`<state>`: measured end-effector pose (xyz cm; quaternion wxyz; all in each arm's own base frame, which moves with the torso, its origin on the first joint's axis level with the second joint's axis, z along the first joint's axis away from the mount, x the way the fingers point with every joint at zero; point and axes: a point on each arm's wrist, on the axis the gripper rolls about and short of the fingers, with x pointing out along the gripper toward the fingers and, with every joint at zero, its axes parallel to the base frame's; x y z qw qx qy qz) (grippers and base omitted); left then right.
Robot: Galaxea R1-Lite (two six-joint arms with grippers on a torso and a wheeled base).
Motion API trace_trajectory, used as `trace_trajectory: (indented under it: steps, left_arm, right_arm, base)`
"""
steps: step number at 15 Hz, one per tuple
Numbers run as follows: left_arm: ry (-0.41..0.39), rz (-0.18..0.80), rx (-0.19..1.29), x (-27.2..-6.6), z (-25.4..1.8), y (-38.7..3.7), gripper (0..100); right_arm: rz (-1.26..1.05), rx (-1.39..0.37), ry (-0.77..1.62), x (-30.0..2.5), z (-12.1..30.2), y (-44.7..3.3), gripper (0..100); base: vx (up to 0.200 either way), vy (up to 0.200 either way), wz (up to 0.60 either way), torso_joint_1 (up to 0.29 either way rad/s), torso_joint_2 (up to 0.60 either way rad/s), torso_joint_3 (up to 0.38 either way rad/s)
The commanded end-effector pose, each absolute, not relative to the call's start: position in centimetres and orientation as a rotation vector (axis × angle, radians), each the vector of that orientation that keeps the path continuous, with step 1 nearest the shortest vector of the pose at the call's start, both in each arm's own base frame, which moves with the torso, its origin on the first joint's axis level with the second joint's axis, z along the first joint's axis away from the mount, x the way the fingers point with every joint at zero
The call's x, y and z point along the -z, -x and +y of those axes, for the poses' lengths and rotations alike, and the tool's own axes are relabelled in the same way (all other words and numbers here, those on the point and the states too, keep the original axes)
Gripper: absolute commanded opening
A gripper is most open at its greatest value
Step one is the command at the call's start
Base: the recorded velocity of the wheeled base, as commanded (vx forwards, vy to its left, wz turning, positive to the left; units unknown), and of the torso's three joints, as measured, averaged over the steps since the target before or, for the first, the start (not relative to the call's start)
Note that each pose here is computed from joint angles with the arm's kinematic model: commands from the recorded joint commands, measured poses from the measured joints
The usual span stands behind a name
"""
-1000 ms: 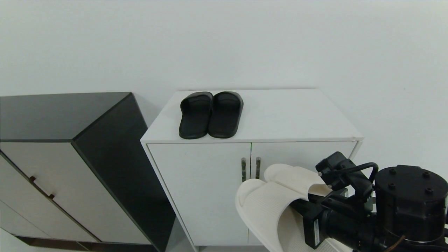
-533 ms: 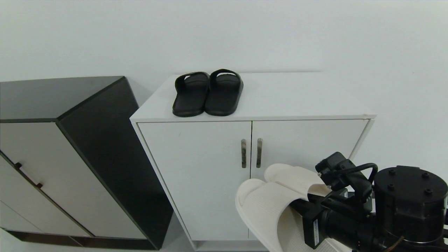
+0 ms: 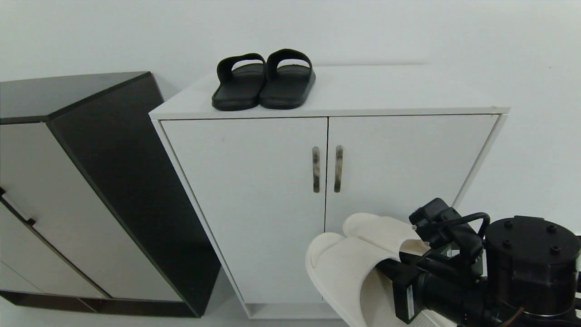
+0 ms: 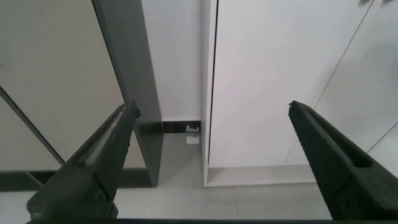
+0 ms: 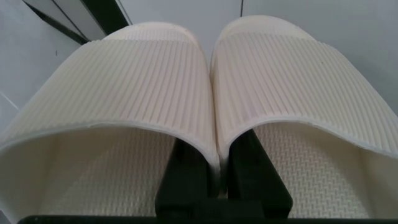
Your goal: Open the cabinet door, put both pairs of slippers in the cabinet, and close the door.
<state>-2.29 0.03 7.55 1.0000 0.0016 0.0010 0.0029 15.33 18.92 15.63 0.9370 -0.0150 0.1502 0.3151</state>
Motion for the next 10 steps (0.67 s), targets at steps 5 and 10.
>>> trace_trajectory:
  steps: [5, 10]
  left_arm:
    - [-0.003, 0.002, -0.006, -7.6, 0.0, 2.3, 100]
    - [0.036, -0.015, 0.105, -15.5, -0.2, 1.7, 100]
  right_arm:
    - [0.312, -0.634, 0.034, -15.4, 18.7, -15.4, 0]
    - [0.306, -0.634, 0.033, -15.6, 18.6, -15.3, 0]
  base:
    - [0.000, 0.000, 0.00, -0.091, 0.45, 0.358]
    - [0.000, 0.000, 0.00, -0.018, 0.34, 0.322]
